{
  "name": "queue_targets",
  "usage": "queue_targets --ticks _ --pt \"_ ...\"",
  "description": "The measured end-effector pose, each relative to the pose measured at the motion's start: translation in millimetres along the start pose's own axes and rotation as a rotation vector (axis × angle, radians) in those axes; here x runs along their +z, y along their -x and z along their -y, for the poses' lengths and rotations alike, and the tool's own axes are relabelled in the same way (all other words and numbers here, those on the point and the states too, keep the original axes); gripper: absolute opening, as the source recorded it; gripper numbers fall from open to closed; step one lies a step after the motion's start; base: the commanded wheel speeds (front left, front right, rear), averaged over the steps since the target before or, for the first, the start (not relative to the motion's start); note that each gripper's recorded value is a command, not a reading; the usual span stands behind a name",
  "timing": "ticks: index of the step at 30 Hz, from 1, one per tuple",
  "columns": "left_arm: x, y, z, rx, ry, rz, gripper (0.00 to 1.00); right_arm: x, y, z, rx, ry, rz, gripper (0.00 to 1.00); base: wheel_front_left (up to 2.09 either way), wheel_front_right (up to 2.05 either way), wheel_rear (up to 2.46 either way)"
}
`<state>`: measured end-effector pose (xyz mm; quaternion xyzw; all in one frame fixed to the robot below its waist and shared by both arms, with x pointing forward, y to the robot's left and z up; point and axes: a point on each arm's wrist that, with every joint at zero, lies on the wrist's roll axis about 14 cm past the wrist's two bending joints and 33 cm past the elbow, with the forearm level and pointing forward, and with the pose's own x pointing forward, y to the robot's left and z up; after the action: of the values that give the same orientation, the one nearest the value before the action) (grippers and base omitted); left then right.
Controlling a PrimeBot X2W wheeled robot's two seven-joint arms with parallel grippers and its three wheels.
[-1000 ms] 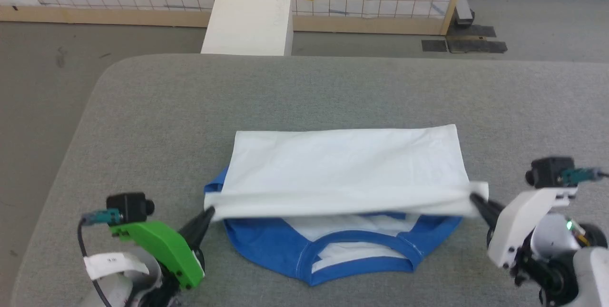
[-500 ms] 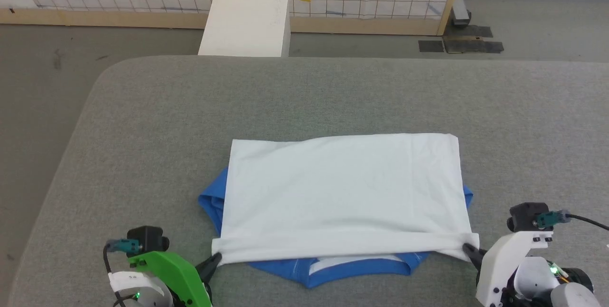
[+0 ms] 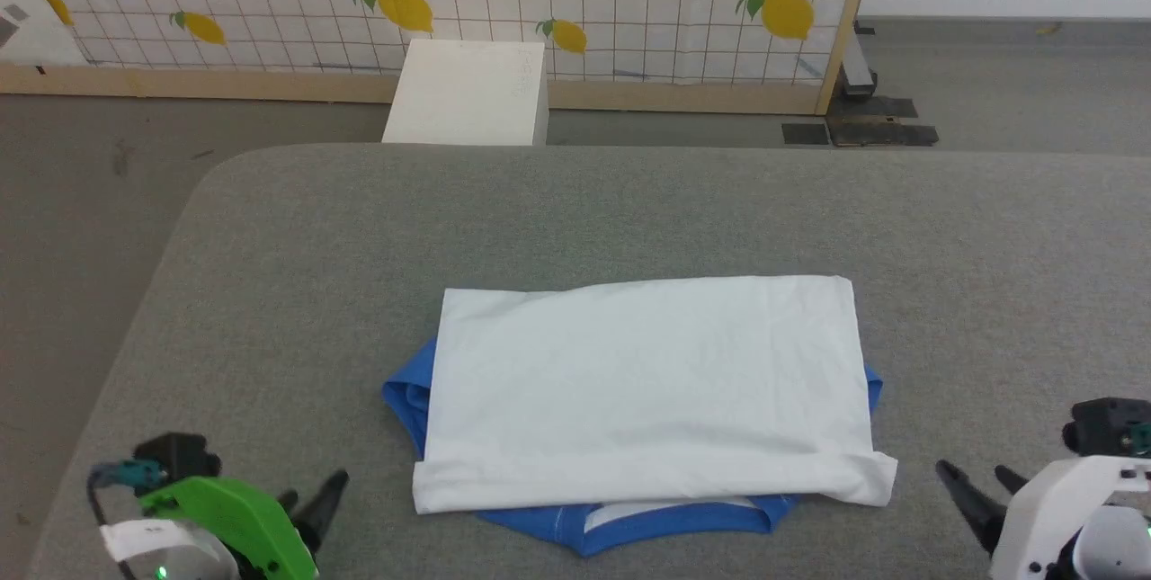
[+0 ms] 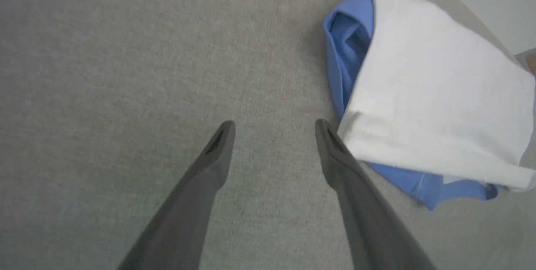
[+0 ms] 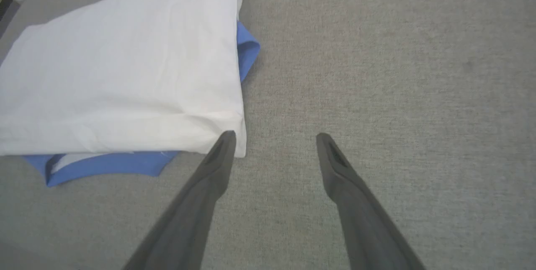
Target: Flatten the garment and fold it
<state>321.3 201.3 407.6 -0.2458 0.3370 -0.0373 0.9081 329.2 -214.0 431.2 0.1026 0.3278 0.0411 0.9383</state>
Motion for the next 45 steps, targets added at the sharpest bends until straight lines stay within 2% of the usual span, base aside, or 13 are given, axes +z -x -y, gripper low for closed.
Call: queue_targets --ticks 4,9,11,14,18,27,35,41,42,43,45 --pt "68.5 19.8 18.0 -0.054 -0.024 0.301 1.0 24.7 10.7 6.3 -0.008 -0.036 0.066 1.0 0.0 0.0 0.0" --pt "129.0 44.6 33.5 -0.073 -0.193 0.645 1.0 46.8 2.8 2.1 0.003 -0.04 0.065 1.0 0.0 0.0 0.0" --pt "144.0 51.5 41.9 -0.089 -0.242 0.751 1.0 56.6 -5.9 -2.1 0.006 -0.019 0.06 1.0 0.0 0.0 0.0" --pt "158.1 52.7 49.0 -0.089 -0.297 0.828 1.0 63.7 -23.6 -10.7 0.025 -0.009 0.029 1.0 0.0 0.0 0.0" --pt "168.4 46.3 57.2 -0.079 -0.353 0.878 1.0 52.0 -51.9 -20.6 0.044 0.016 -0.09 1.0 0.0 0.0 0.0" --pt "160.1 23.4 49.4 -0.06 -0.335 0.867 1.0 4.3 -90.7 -31.9 0.08 0.061 -0.352 1.0 0.0 0.0 0.0" --pt "149.9 15.1 31.7 -0.017 -0.324 0.837 1.0 -5.8 -108.5 -74.8 0.201 0.067 -0.375 1.0 0.0 0.0 0.0" --pt "145.8 13.1 31.0 -0.016 -0.314 0.83 1.0 -10.4 -112.0 -85.4 0.227 0.097 -0.392 1.0 0.0 0.0 0.0" --pt "144.9 12.6 30.4 -0.015 -0.313 0.827 1.0 -10.2 -112.7 -85.5 0.227 0.107 -0.397 0.21 0.0 0.0 0.0" --pt "144.7 12.6 30.2 -0.015 -0.311 0.827 1.0 -9.6 -113.1 -85.3 0.226 0.108 -0.393 0.0 0.0 0.0 0.0" --pt "144.2 12.5 30.0 -0.014 -0.308 0.827 1.0 -8.6 -114.1 -82.8 0.22 0.097 -0.38 0.0 0.0 0.0 0.0"
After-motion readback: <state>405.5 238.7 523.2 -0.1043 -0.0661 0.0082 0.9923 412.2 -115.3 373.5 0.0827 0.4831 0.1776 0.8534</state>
